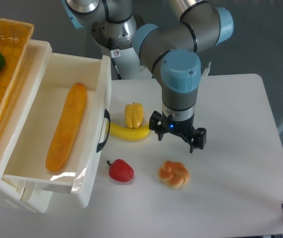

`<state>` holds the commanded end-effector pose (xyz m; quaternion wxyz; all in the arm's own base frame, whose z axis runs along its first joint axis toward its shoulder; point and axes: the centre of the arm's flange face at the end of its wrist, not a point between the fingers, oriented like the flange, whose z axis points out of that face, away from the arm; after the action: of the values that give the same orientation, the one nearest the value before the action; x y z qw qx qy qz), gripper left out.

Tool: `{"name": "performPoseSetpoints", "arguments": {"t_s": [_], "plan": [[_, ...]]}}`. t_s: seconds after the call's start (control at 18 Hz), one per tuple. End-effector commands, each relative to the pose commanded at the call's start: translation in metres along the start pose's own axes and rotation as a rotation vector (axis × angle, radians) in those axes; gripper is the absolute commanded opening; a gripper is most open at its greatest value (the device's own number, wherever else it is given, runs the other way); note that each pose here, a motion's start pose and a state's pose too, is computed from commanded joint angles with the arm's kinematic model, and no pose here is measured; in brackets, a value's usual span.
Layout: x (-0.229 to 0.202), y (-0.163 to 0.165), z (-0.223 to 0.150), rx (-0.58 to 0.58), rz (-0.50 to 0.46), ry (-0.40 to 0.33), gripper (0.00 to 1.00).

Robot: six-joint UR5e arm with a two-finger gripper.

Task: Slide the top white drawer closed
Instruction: 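Move the open gripper toward the front of the open white drawer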

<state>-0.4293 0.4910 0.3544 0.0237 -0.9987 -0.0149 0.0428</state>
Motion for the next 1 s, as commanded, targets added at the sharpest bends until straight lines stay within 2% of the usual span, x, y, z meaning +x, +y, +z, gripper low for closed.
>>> {"name": "performPoseSetpoints", "arguments": {"t_s": [0.22, 0.44, 0.78, 1.0], "plan": [[0.002, -0.002, 0.014, -0.014, -0.03, 0.018, 1.0], [0.022, -0.01, 0.028, -0.027, -0.053, 0.05, 1.0], [0.041, -0.017, 0.04, -0.026, -0.18, 0.106, 1.0], [0.058, -0.023, 0.047, -0.012, -0.201, 0.151, 1.0]]}}
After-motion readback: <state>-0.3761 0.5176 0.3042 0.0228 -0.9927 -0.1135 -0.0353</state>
